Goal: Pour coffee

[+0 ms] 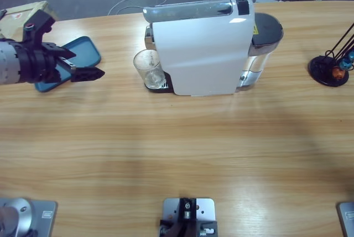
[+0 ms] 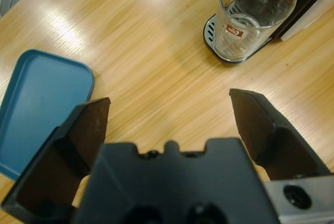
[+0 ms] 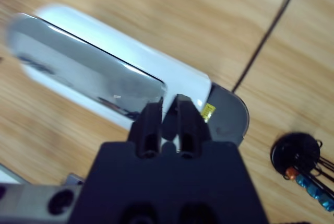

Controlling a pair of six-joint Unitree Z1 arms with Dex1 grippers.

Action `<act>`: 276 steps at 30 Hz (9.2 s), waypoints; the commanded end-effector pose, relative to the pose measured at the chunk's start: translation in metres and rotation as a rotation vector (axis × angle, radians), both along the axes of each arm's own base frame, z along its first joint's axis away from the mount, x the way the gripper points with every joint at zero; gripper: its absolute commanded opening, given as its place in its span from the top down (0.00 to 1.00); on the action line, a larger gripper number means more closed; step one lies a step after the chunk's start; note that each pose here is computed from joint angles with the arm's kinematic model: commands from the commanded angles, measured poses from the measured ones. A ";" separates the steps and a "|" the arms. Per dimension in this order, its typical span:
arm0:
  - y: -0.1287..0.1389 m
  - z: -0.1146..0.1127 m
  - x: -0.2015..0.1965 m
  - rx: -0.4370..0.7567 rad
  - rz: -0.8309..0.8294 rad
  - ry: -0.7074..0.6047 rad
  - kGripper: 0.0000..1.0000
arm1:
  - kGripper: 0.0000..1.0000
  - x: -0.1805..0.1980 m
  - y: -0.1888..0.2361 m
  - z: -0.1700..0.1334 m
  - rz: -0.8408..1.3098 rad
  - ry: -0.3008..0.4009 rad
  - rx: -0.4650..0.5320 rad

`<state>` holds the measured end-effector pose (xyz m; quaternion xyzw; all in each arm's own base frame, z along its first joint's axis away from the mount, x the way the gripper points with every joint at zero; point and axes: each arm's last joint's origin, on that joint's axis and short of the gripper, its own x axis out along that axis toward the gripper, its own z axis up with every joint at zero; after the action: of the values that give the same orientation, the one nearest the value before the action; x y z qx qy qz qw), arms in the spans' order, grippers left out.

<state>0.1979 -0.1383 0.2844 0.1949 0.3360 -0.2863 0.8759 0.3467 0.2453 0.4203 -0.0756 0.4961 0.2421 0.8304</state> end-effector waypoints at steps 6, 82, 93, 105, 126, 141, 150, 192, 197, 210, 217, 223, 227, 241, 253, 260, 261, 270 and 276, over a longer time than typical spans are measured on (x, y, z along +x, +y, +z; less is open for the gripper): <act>-0.006 -0.006 -0.001 -0.006 -0.012 0.010 0.00 | 0.00 -0.039 0.002 0.005 0.047 0.031 -0.012; 0.106 0.023 -0.164 -0.350 -0.014 -0.036 0.00 | 0.00 -0.253 -0.182 -0.098 0.014 -0.333 -0.057; 0.096 0.029 -0.150 -0.287 0.006 0.032 0.01 | 0.00 -0.251 -0.180 -0.100 0.013 -0.324 -0.058; 0.093 0.029 -0.144 -0.213 0.028 0.101 0.00 | 0.00 -0.251 -0.181 -0.100 0.010 -0.324 -0.058; 0.064 0.065 -0.115 -0.286 -0.060 0.003 0.00 | 0.00 -0.247 -0.178 -0.101 0.009 -0.307 -0.072; 0.046 0.057 -0.087 -0.197 -0.049 0.001 0.00 | 0.00 -0.246 -0.178 -0.101 0.002 -0.309 -0.074; 0.043 0.046 -0.083 -0.242 -0.047 -0.041 0.00 | 0.00 -0.246 -0.178 -0.101 0.001 -0.307 -0.077; -0.031 -0.044 0.073 -0.092 -0.511 -0.003 0.00 | 0.00 -0.227 -0.163 -0.106 0.025 -0.229 -0.133; -0.042 -0.063 0.088 -0.096 -0.521 0.014 0.01 | 0.00 -0.227 -0.163 -0.106 0.027 -0.228 -0.134; -0.053 -0.076 0.098 -0.125 -0.559 0.039 0.01 | 0.00 -0.223 -0.160 -0.107 0.032 -0.213 -0.148; -0.061 -0.084 0.100 -0.128 -0.576 0.062 0.01 | 0.00 -0.223 -0.160 -0.107 0.033 -0.214 -0.148; -0.065 -0.085 0.102 -0.131 -0.578 0.064 0.01 | 0.00 -0.222 -0.158 -0.108 0.036 -0.208 -0.149; -0.065 -0.088 0.101 -0.136 -0.577 0.082 0.03 | 0.00 -0.222 -0.158 -0.108 0.038 -0.207 -0.147; -0.062 -0.090 0.089 -0.175 -0.568 0.137 1.00 | 0.00 -0.224 -0.160 -0.107 0.038 -0.214 -0.141; 0.064 -0.029 0.097 -0.191 0.076 -0.022 1.00 | 0.00 -0.225 -0.161 -0.107 0.036 -0.218 -0.141; 0.118 -0.052 0.136 -0.115 0.520 -0.001 1.00 | 0.00 -0.224 -0.161 -0.107 0.036 -0.217 -0.144; 0.123 -0.056 0.141 -0.112 0.537 0.000 1.00 | 0.00 -0.224 -0.160 -0.107 0.036 -0.216 -0.145; 0.128 -0.087 0.160 -0.069 0.572 0.062 1.00 | 0.00 -0.223 -0.160 -0.107 0.035 -0.214 -0.148; 0.133 -0.099 0.169 -0.063 0.589 0.076 1.00 | 0.00 -0.222 -0.159 -0.107 0.036 -0.210 -0.150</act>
<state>0.3509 -0.0144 0.2106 0.0560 0.3816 -0.0575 0.9208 0.1199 0.0841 0.3207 -0.1598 0.4005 0.2189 0.8753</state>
